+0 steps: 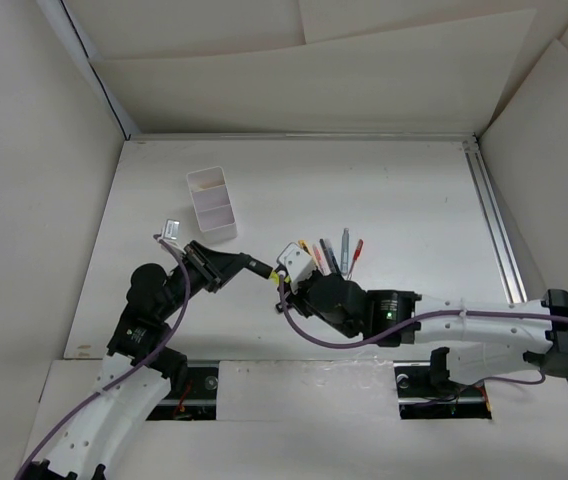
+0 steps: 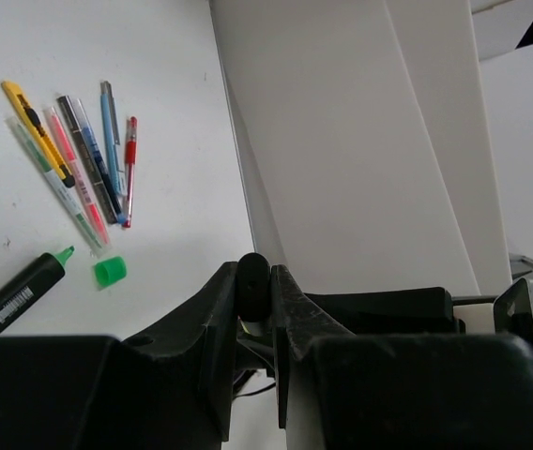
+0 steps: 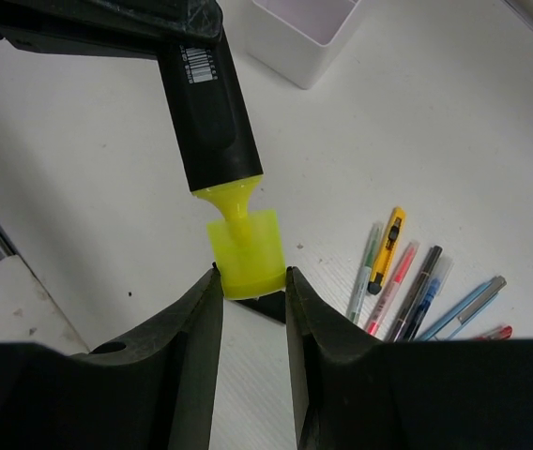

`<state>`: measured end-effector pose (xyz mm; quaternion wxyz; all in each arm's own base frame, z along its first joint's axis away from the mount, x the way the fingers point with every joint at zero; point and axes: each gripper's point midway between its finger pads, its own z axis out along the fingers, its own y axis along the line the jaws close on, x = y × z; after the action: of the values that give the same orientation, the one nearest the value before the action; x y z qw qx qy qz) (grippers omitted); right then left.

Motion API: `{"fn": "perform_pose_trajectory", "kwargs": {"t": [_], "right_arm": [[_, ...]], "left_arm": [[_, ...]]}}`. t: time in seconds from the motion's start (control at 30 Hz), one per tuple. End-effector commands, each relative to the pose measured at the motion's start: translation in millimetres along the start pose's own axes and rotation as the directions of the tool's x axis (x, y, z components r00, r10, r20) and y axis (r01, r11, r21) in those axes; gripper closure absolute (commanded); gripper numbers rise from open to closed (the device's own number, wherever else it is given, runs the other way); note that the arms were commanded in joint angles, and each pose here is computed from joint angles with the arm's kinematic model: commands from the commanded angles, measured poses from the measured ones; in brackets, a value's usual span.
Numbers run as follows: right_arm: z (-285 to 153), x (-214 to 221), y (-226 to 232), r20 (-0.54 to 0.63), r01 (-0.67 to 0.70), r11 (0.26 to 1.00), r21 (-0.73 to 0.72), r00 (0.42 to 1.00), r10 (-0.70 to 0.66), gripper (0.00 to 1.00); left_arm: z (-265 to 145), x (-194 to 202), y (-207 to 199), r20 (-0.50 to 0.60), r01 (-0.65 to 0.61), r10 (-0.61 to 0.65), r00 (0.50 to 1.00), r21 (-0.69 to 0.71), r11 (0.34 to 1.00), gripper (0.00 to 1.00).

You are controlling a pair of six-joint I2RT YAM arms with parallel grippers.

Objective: Sort the stationery into containers
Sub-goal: Close the pen cap on the pen.

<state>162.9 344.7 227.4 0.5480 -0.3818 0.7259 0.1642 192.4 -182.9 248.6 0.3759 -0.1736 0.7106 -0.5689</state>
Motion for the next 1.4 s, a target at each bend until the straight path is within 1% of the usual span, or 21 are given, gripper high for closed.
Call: {"fn": "perform_pose_trajectory", "kwargs": {"t": [0.0, 0.1, 0.2, 0.37, 0.57, 0.67, 0.77, 0.8, 0.87, 1.0, 1.23, 1.37], "right_arm": [[-2, -32, 1, 0.069, -0.033, 0.999, 0.008, 0.997, 0.032, 0.74], [0, -38, 4, 0.088, -0.035, 0.999, -0.003, 0.995, 0.035, 0.74], [3, -37, 7, 0.086, -0.032, 0.999, -0.014, 0.996, 0.033, 0.74], [3, -39, 8, 0.095, -0.038, 0.999, -0.014, 0.995, 0.039, 0.74], [-1, -47, 9, 0.117, -0.050, 0.998, -0.036, 0.992, 0.054, 0.74], [-4, -52, 14, 0.132, -0.054, 0.996, -0.077, 0.989, 0.064, 0.74], [-8, -59, 17, 0.158, -0.064, 0.990, -0.122, 0.984, 0.083, 0.74], [-7, -59, 14, 0.157, -0.067, 0.991, -0.114, 0.984, 0.085, 0.74], [-13, -64, 16, 0.178, -0.072, 0.986, -0.148, 0.979, 0.098, 0.74], [-20, -71, 15, 0.197, -0.077, 0.981, -0.177, 0.974, 0.112, 0.74], [-24, -72, 17, 0.204, -0.076, 0.977, -0.199, 0.972, 0.117, 0.75], [-25, -74, 10, 0.212, -0.084, 0.980, -0.182, 0.970, 0.123, 0.75]], "left_arm": [[-2, 1, -15, -0.008, -0.041, 0.041, 0.999, 0.071, 0.997, 1.00], [-2, 2, -17, -0.013, -0.044, 0.046, 0.999, 0.082, 0.996, 1.00], [0, 7, -10, -0.037, -0.038, 0.041, 0.998, 0.075, 0.996, 1.00], [-1, 8, -8, -0.037, -0.038, 0.041, 0.998, 0.075, 0.996, 1.00], [-4, 8, -15, -0.030, -0.054, 0.058, 0.998, 0.114, 0.992, 1.00], [-3, 8, -13, -0.029, -0.054, 0.058, 0.998, 0.115, 0.992, 1.00], [-6, 8, -20, -0.020, -0.073, 0.077, 0.997, 0.157, 0.985, 1.00], [-6, 11, -17, -0.034, -0.056, 0.062, 0.997, 0.151, 0.987, 1.00], [-10, 10, -23, -0.021, -0.069, 0.074, 0.997, 0.178, 0.982, 1.00], [-10, 10, -23, -0.021, -0.069, 0.074, 0.997, 0.178, 0.982, 1.00], [-10, 13, -22, -0.033, -0.076, 0.083, 0.996, 0.175, 0.982, 1.00], [-13, 13, -28, -0.032, -0.093, 0.101, 0.994, 0.193, 0.977, 1.00]]}}
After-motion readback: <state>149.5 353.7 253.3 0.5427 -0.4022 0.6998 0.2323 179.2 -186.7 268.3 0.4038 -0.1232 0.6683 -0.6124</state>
